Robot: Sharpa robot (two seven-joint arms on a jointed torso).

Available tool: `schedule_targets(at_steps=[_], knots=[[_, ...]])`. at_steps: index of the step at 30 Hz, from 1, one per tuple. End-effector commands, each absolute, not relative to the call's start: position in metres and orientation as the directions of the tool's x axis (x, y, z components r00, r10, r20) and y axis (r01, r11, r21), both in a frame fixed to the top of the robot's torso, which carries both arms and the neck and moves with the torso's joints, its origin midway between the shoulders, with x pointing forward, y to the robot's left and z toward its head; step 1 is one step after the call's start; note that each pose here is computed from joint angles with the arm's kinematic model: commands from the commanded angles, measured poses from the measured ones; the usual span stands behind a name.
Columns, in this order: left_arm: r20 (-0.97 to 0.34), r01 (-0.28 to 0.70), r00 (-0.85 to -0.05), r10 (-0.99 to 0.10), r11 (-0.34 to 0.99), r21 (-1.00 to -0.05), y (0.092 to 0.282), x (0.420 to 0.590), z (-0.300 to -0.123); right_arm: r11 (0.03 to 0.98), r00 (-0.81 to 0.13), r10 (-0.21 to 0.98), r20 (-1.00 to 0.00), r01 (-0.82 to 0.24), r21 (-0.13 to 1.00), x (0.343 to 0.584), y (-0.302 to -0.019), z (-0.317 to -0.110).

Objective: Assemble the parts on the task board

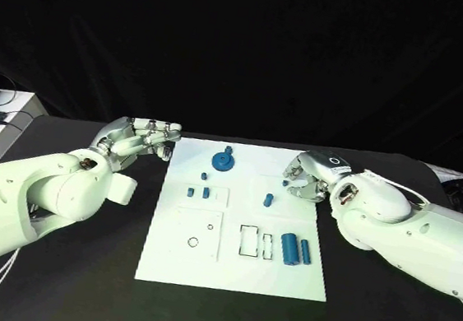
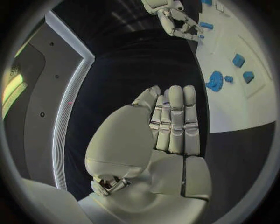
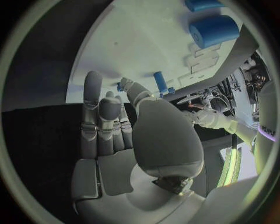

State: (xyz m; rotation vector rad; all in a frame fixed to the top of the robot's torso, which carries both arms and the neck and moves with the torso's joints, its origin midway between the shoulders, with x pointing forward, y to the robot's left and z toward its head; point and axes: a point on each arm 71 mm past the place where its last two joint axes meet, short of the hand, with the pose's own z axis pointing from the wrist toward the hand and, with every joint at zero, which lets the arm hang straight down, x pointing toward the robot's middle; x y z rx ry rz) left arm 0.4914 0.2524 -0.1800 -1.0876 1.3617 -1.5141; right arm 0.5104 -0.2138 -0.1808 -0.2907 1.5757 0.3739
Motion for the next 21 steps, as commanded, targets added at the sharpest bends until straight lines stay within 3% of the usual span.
schedule_targets(at_steps=[1, 21], knots=[[0.107, 0.027, -0.318, -0.942, -0.122, -0.992, 0.251, 0.491, -0.178, 0.911, -0.046, 0.032, -0.998, -0.410, 0.048, 0.511, -0.212, -0.184], [0.099, 0.016, -0.325, -0.941, -0.110, -0.994, 0.251, 0.490, -0.179, 0.902, -0.097, 0.041, -0.994, -0.424, 0.078, 0.516, -0.202, -0.193]])
